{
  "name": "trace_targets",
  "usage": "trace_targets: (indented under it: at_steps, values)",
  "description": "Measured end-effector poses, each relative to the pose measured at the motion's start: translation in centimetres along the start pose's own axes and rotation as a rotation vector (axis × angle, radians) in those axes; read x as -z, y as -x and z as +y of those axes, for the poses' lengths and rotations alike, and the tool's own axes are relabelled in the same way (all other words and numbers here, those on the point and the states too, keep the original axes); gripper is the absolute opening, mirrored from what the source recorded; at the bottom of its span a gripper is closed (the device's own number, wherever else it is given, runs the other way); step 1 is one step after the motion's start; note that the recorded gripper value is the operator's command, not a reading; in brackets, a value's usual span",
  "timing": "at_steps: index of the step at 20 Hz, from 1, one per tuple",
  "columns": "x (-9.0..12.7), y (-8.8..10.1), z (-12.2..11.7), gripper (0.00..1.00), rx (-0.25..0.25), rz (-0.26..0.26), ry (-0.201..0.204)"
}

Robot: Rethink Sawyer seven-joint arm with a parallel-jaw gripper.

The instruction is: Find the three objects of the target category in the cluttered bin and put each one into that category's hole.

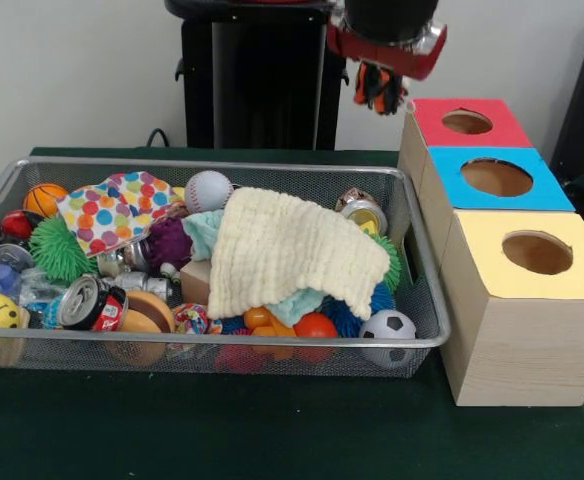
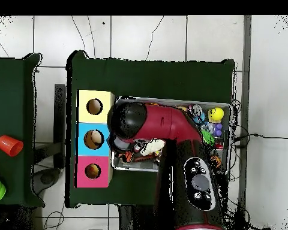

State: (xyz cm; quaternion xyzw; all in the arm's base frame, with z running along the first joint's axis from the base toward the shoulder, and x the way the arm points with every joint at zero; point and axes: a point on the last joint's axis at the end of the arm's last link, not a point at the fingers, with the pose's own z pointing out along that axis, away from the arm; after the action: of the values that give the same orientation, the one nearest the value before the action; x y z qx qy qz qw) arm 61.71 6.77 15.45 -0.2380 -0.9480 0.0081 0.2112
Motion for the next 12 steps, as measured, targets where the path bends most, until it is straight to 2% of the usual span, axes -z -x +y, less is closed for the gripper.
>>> trace_targets:
  at_steps: [4, 5, 8, 12]
  values:
    - [3.1, -0.8, -0.6, 0.00, -0.009, 0.050, -0.023]
    - [4.5, -1.0, -0.6, 0.00, -0.012, 0.066, -0.029]
    - [6.3, -1.2, -0.5, 0.00, -0.017, 0.072, -0.024]
    - [7.4, -1.5, 0.5, 0.00, -0.018, 0.055, -0.002]
